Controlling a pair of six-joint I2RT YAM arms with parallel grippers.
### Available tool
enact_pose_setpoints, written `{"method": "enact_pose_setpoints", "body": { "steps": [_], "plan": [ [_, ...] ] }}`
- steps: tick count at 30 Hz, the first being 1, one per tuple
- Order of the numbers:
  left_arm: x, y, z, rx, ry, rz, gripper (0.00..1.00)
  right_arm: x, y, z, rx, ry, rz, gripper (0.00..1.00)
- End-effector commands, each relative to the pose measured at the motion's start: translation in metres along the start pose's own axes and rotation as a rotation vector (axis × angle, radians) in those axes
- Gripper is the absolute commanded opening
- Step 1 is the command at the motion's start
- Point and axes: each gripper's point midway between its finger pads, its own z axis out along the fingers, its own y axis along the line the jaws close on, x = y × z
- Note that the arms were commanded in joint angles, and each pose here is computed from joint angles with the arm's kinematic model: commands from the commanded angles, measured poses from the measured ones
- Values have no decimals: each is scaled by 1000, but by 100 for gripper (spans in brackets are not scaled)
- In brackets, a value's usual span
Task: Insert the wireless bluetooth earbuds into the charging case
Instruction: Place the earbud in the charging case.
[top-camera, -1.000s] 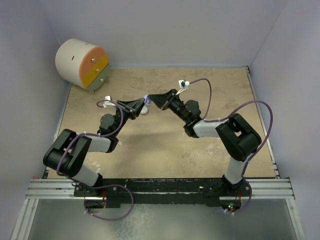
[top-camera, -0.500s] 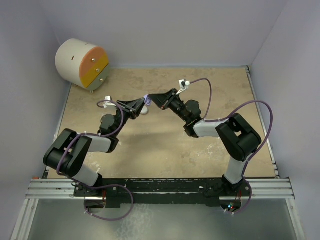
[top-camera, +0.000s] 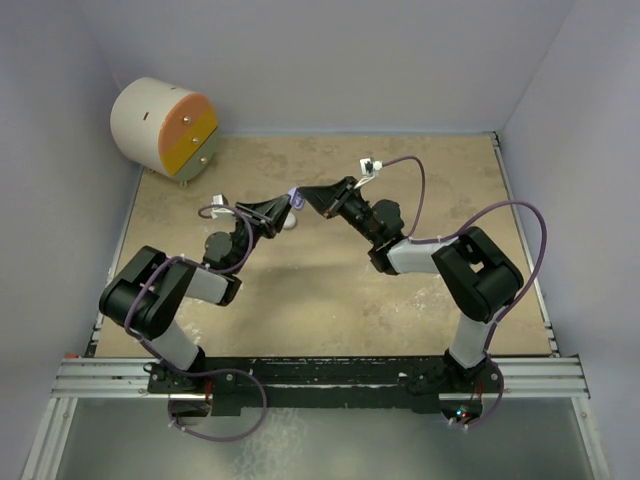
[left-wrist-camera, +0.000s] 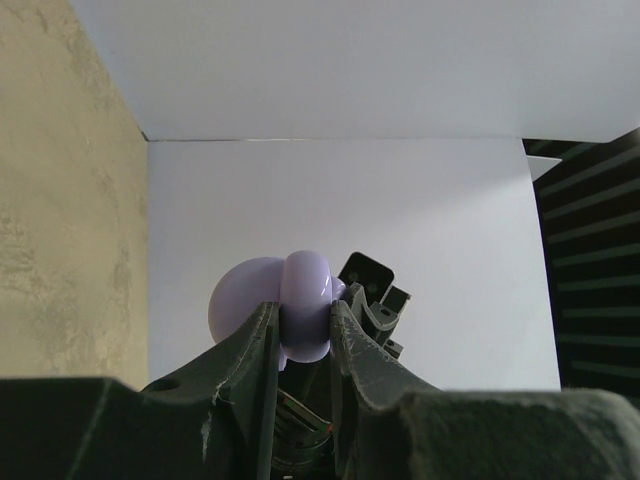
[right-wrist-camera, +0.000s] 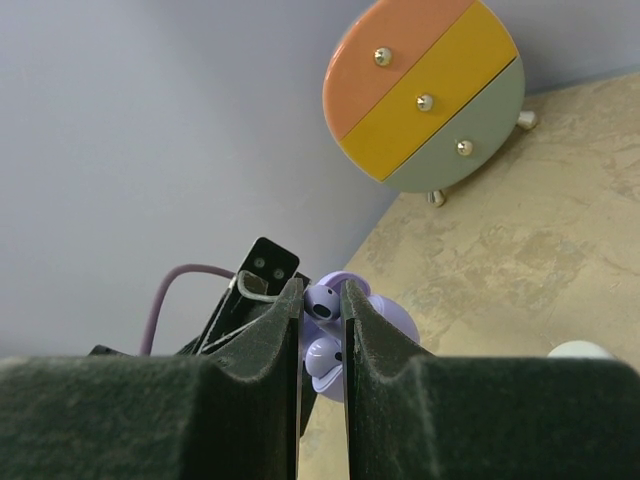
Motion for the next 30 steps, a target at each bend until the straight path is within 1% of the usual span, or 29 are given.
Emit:
{"method": "enact_pose_setpoints", "body": {
  "steps": [1,9,19,26,27,29,30],
  "plan": [
    [5,-47,2,195,8,-38,0,-12,22,4,-74,-28,-5,0],
    [0,-55,0,217,-25,-28,0,-11,17,4,-40,-25,0,0],
    [-6,-59,-2,202,-79,3,0,-11,11,5,-8,-23,1,0],
    [-6,-61,-3,195,-93,16,0,-11,9,6,1,-17,-12,0],
    [-5,-61,-3,194,-92,16,0,-10,9,7,1,-14,-13,0],
    [-5,-61,-3,194,-93,16,0,-10,10,7,-1,-11,-17,6],
    [-5,-61,-3,194,-92,17,0,-10,9,7,-1,-9,-19,6]
  ]
}}
